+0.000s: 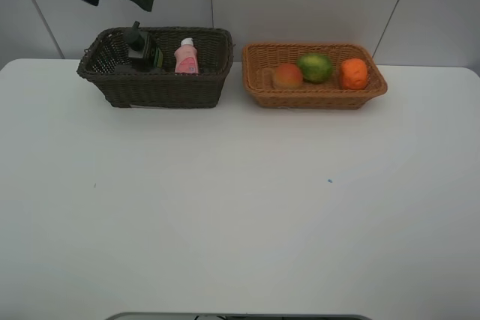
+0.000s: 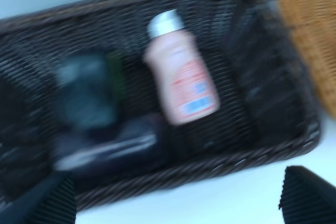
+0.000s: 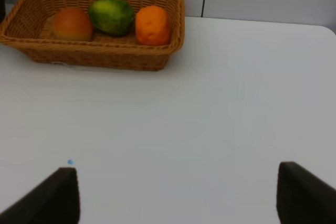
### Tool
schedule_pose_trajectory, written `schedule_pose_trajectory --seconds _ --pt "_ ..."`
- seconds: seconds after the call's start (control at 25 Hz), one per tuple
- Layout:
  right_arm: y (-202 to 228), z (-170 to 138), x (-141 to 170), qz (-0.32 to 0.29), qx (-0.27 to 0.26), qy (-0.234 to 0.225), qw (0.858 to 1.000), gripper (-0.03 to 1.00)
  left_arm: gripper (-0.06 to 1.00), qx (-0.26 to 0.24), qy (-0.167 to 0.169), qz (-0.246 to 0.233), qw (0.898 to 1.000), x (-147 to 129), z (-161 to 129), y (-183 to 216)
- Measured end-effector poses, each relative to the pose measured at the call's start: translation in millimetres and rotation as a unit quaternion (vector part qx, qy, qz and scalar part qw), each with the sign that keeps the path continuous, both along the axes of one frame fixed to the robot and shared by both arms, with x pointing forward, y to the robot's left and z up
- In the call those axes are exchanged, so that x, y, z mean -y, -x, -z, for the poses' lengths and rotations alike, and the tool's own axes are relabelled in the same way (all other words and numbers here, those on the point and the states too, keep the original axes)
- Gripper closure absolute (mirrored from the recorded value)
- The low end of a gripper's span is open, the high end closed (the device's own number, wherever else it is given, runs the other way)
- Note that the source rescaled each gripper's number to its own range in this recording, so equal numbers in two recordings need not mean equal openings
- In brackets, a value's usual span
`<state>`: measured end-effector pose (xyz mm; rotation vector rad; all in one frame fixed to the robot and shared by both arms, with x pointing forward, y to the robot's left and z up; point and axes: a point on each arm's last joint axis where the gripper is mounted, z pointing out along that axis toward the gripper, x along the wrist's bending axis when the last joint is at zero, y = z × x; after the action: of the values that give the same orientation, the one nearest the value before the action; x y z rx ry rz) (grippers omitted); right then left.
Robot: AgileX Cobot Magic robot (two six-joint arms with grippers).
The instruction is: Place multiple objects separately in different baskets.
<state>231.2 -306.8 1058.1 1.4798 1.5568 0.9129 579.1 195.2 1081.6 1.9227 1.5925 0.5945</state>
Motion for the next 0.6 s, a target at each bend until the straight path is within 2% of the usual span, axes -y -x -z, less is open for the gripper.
schedule_pose_trajectory --seconds 0.16,0.32,0.48,0.6 --pt "0.0 0.0 0.0 0.0 0.0 0.0 1.0 0.21 -0.06 0.014 0.008 -0.048 0.999 -44.5 -11.5 50.8" --pt "0.0 0.0 0.0 0.0 0.0 0.0 1.0 0.21 -0.06 0.034 0.014 -0.092 0.995 -77.8 -12.7 106.2" --pt "0.0 0.0 0.0 0.0 0.0 0.0 1.0 0.21 -0.06 0.072 0.021 -0.132 0.988 -100.4 -10.6 161.5" --pt "0.0 0.0 0.0 0.0 0.0 0.0 1.0 0.21 -0.06 0.113 0.028 -0.146 0.982 -107.3 -11.2 199.1"
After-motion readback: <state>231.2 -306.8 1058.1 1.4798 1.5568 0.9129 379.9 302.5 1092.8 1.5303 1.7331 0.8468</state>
